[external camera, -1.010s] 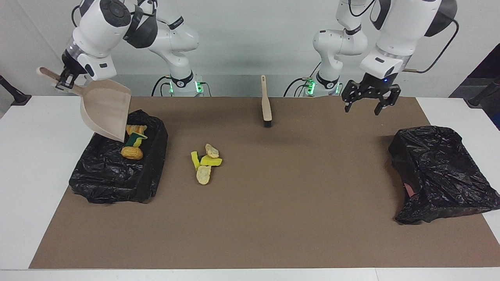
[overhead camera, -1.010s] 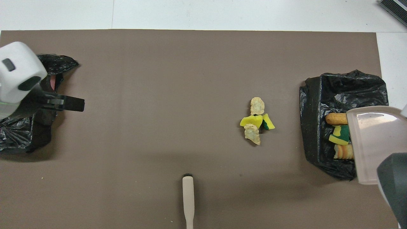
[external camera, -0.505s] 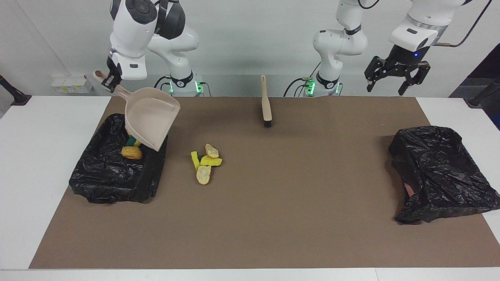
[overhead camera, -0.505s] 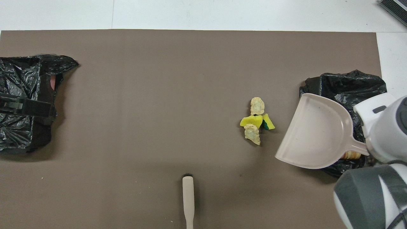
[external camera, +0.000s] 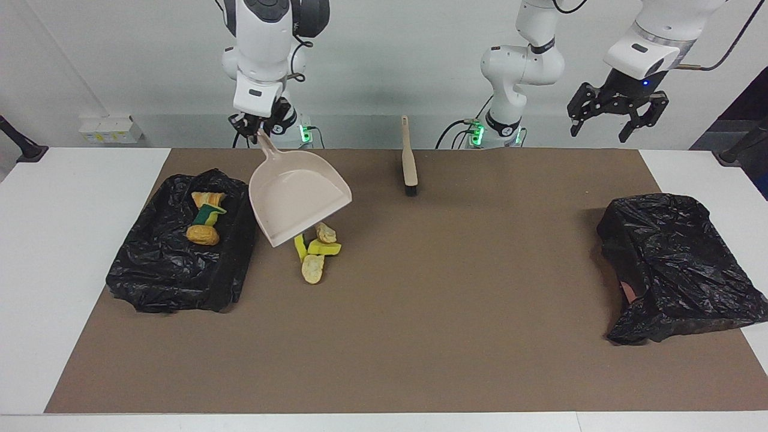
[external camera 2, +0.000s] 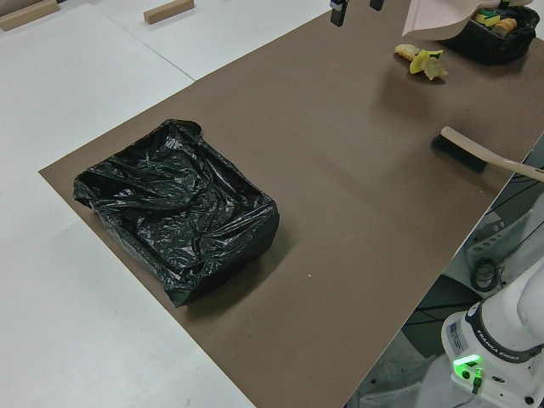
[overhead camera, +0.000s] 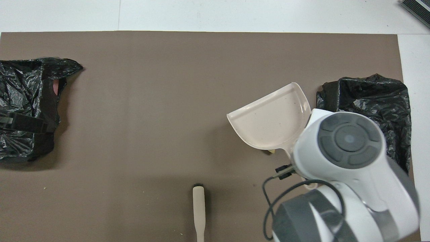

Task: Sweep and dump trash in bin
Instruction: 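Set the dustpan down at table center with the right gripper and release, then grasp the dustpan with the left gripper while the right gripper grasps the brush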

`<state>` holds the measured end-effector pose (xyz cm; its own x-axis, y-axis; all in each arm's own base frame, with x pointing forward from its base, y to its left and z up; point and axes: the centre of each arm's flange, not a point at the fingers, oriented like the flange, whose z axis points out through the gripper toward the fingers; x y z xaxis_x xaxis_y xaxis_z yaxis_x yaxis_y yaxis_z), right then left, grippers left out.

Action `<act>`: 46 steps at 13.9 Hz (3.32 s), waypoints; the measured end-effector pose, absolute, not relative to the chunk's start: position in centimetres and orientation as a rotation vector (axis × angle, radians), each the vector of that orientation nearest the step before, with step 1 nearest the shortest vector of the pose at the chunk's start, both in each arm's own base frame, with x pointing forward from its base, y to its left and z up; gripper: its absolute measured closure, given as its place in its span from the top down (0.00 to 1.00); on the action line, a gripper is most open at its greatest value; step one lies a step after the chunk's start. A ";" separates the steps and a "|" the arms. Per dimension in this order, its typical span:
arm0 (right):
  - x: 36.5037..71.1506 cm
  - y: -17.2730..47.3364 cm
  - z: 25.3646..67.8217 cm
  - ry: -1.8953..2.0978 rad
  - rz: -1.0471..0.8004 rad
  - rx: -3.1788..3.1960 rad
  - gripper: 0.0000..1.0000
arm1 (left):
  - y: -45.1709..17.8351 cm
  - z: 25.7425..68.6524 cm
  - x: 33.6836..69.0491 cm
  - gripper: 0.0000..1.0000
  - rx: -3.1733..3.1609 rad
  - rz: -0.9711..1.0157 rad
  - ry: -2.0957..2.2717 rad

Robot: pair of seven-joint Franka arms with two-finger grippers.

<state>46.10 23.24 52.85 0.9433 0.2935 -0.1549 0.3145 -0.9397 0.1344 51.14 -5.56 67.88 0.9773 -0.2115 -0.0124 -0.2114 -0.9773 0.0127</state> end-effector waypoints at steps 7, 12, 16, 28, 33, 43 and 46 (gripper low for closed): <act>51.8 37.2 44.7 -0.044 -0.157 3.120 0.31 | -5.9 67.8 51.1 1.00 3.119 -0.035 -0.348; 54.1 43.5 37.4 -0.069 -0.060 3.191 0.31 | -6.5 68.4 51.0 1.00 3.121 -0.016 -0.365; 54.7 44.3 36.7 -0.070 -0.025 3.242 0.32 | -6.4 68.4 51.0 1.00 3.122 -0.016 -0.359; 51.6 44.3 41.8 -0.024 -0.033 3.208 1.00 | -5.4 68.3 51.2 1.00 3.124 -0.018 -0.330; 42.8 43.4 47.0 0.029 -0.176 3.203 1.00 | -5.4 68.4 51.2 1.00 3.123 -0.017 -0.330; 25.5 42.5 38.9 0.228 -0.332 3.206 1.00 | -9.2 67.4 51.9 1.00 3.115 0.042 -0.408; 24.1 42.2 36.0 0.243 -0.304 3.205 1.00 | -15.8 63.5 52.5 1.00 3.104 0.079 -0.453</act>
<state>24.11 42.17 35.97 0.9709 0.1576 -0.1801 0.1412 -0.9848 -0.1009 52.51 -15.78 63.48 0.9571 -0.2854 0.0501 -0.2856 -0.9583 -0.0036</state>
